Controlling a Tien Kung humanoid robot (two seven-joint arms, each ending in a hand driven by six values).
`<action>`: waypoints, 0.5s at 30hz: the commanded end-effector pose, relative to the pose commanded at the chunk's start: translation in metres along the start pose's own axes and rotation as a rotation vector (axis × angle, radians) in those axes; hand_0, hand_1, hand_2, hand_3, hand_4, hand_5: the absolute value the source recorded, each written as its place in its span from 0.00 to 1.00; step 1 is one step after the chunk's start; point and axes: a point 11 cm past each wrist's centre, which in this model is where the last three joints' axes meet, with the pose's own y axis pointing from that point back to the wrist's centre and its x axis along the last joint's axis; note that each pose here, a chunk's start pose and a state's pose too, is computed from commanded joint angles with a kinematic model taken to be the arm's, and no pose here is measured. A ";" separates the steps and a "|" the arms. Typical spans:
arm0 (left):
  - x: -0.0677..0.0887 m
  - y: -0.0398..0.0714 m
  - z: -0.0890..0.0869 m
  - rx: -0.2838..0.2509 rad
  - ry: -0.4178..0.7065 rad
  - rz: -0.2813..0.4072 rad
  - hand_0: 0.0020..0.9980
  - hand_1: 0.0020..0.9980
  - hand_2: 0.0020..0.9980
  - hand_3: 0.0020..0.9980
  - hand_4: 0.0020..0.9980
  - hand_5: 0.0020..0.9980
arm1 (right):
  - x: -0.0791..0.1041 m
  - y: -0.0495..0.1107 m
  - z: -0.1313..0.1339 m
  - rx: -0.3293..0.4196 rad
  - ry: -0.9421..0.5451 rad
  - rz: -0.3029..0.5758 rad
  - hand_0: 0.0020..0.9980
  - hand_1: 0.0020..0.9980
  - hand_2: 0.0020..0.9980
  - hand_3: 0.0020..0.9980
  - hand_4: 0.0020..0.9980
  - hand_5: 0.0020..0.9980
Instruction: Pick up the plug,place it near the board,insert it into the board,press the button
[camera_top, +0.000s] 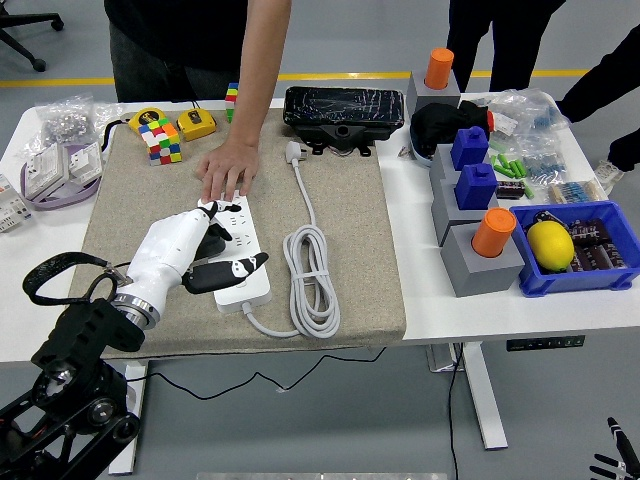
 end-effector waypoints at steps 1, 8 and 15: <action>-0.001 0.000 -0.001 0.005 -0.023 -0.016 0.22 0.20 0.26 0.80 0.58 0.02 | 0.000 0.000 0.000 0.000 0.000 0.000 0.75 0.63 0.61 0.64 1.00 1.00; -0.010 -0.001 -0.008 0.056 -0.142 -0.134 0.18 0.06 0.16 0.78 0.61 0.00 | 0.000 0.000 -0.001 0.001 -0.001 0.000 0.75 0.63 0.62 0.64 1.00 1.00; -0.021 0.001 -0.016 0.108 -0.205 -0.256 0.16 0.05 0.15 0.77 0.65 0.00 | 0.000 0.000 -0.002 0.003 -0.003 0.000 0.75 0.63 0.62 0.64 1.00 1.00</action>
